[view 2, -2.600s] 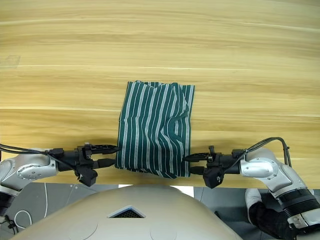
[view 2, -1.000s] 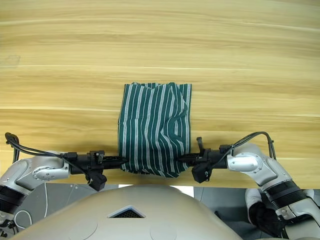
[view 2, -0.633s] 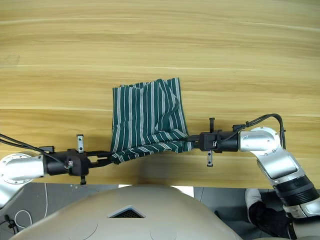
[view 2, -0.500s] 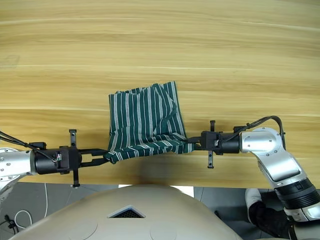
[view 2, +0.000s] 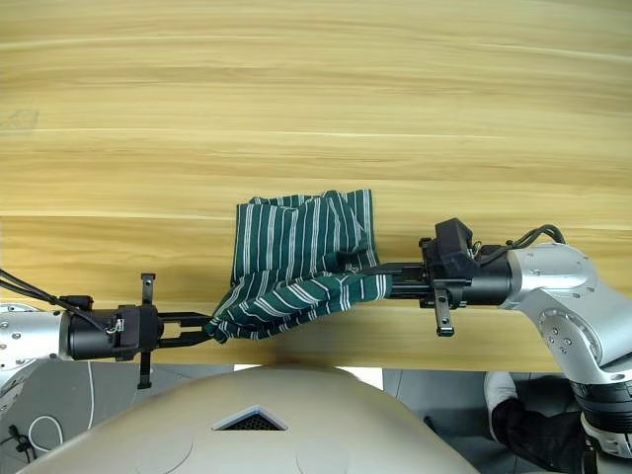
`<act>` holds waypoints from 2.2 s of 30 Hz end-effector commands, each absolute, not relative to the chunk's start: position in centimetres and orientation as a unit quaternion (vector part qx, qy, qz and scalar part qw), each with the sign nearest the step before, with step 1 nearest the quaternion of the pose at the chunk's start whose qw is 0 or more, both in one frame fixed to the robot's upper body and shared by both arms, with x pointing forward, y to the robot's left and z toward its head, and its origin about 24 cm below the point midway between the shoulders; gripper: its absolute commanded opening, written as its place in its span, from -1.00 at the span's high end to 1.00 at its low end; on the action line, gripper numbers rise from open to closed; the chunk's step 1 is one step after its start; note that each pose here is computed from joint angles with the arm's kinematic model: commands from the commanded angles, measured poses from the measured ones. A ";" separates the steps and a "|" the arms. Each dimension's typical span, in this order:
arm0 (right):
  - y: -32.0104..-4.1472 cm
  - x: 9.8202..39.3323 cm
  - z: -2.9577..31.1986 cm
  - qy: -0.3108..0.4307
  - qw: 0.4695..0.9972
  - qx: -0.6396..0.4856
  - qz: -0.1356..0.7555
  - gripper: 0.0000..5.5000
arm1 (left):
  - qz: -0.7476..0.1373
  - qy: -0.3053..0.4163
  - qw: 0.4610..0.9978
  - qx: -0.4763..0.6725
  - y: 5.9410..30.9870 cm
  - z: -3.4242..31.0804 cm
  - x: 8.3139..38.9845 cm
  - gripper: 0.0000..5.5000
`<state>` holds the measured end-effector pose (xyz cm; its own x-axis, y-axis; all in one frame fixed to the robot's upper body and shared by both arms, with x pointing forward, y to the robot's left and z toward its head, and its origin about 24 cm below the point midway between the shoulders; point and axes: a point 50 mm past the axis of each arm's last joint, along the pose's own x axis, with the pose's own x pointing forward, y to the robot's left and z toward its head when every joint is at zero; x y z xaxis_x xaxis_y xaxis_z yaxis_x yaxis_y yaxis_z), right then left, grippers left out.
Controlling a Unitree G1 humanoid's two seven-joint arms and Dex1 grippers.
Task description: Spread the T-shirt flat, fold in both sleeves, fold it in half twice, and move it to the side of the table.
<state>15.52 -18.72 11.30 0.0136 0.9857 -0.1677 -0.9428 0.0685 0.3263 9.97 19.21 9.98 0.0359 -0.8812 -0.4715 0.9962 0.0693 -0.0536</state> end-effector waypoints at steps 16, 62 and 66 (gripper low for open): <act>-18.8 14.5 9.9 0.189 0.718 0.015 0.670 0.99 | -0.673 0.221 0.690 0.150 19.7 10.4 9.1 0.91; -17.2 20.7 4.6 0.153 0.875 -0.112 0.446 0.38 | -0.410 0.163 0.897 0.018 19.4 6.0 18.2 0.35; -17.2 21.0 4.8 0.146 0.881 -0.111 0.436 0.13 | -0.402 0.162 0.901 0.024 19.4 5.7 18.2 0.13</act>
